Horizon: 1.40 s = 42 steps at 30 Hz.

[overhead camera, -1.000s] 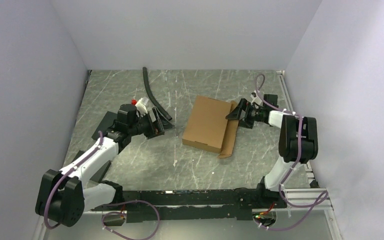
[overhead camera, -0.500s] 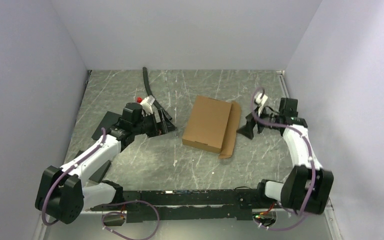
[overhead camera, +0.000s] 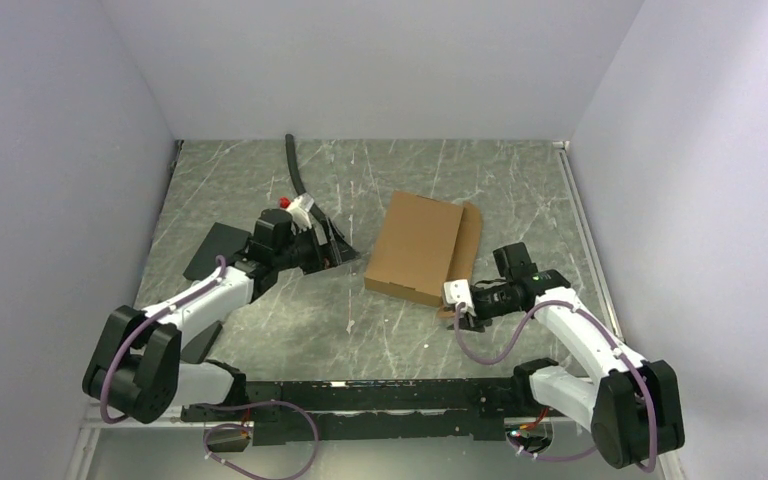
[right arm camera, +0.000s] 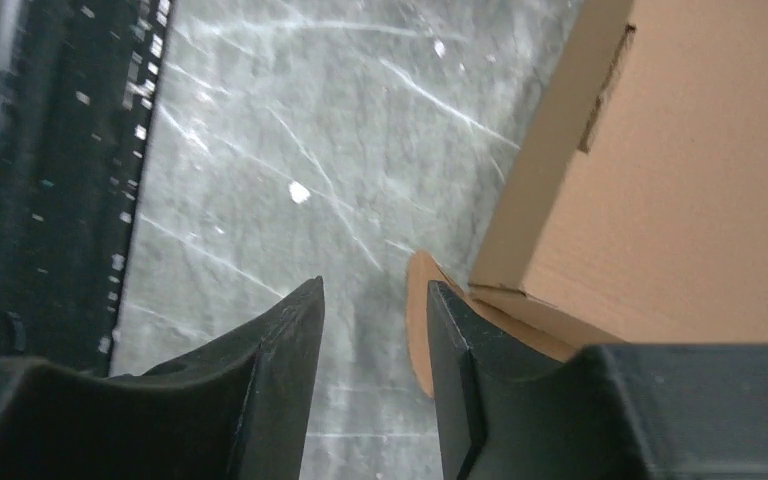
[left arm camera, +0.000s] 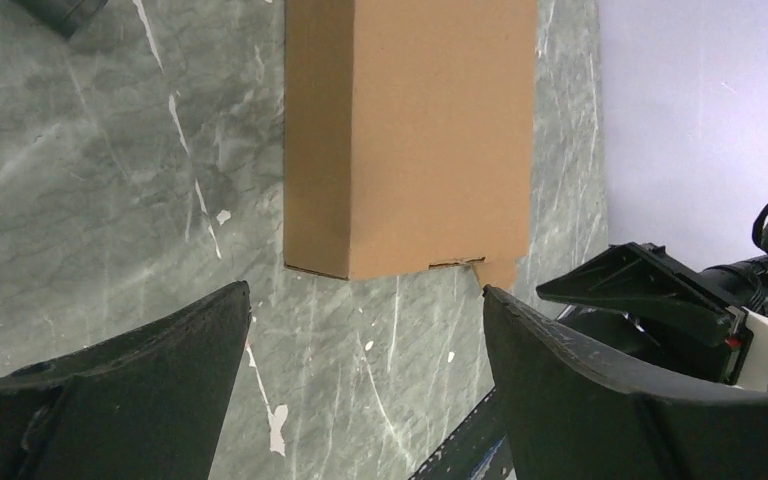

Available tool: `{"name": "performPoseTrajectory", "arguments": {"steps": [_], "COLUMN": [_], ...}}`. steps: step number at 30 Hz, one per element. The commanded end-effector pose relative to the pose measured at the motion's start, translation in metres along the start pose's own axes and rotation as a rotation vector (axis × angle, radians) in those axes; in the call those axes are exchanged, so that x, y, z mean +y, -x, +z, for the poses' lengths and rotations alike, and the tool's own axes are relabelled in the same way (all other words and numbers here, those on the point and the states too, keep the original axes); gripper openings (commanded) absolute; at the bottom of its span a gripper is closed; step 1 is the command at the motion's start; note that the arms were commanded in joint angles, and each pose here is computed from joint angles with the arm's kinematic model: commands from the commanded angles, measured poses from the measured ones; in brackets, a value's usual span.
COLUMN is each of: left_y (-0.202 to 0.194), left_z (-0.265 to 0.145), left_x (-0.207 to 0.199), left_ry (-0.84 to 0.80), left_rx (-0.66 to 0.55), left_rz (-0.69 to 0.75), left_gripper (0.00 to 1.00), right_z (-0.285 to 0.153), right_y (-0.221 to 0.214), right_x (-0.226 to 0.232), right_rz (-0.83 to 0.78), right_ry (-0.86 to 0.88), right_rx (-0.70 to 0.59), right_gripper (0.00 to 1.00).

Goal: Fold the paper box

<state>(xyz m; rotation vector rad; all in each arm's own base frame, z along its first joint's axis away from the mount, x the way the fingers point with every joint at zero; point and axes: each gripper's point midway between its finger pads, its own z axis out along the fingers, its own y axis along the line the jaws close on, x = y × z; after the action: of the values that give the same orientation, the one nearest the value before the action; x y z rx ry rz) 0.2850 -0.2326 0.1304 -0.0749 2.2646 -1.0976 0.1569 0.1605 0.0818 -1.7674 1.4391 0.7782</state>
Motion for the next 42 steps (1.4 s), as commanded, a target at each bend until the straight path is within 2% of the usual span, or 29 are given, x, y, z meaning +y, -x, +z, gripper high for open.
{"name": "performPoseTrajectory", "arguments": {"steps": [1, 10, 19, 31, 38, 42], "left_y": [0.013, 0.001, -0.001, -0.007, -0.010, -0.014], "left_z": [0.001, 0.026, 0.048, 0.077, 0.082, 0.085], "left_x": [-0.019, -0.020, -0.009, -0.002, 0.007, 0.010], "left_ry": [-0.018, 0.075, 0.134, 0.151, 0.182, 0.183], "left_rx": [-0.056, -0.041, -0.015, 0.032, 0.040, 0.053], "left_rz": [0.058, 0.131, 0.118, 0.101, 0.095, 0.092], "left_gripper": [0.90, 0.90, 0.88, 0.82, 0.77, 0.74], "right_z": [-0.003, 0.005, 0.019, 0.018, 0.014, 0.010], "right_y": [-0.015, -0.026, -0.036, -0.041, -0.042, -0.048], "right_x": [-0.026, -0.027, -0.025, -0.028, -0.026, -0.026], "right_rz": [-0.139, -0.131, -0.144, -0.121, -0.074, -0.020], "right_ry": [-0.088, -0.104, -0.076, -0.093, -0.099, -0.101], "right_rx": [0.102, 0.124, 0.172, 0.204, 0.209, 0.218], "right_gripper": [0.45, 0.43, 0.37, 0.08, 0.00, 0.00]}}
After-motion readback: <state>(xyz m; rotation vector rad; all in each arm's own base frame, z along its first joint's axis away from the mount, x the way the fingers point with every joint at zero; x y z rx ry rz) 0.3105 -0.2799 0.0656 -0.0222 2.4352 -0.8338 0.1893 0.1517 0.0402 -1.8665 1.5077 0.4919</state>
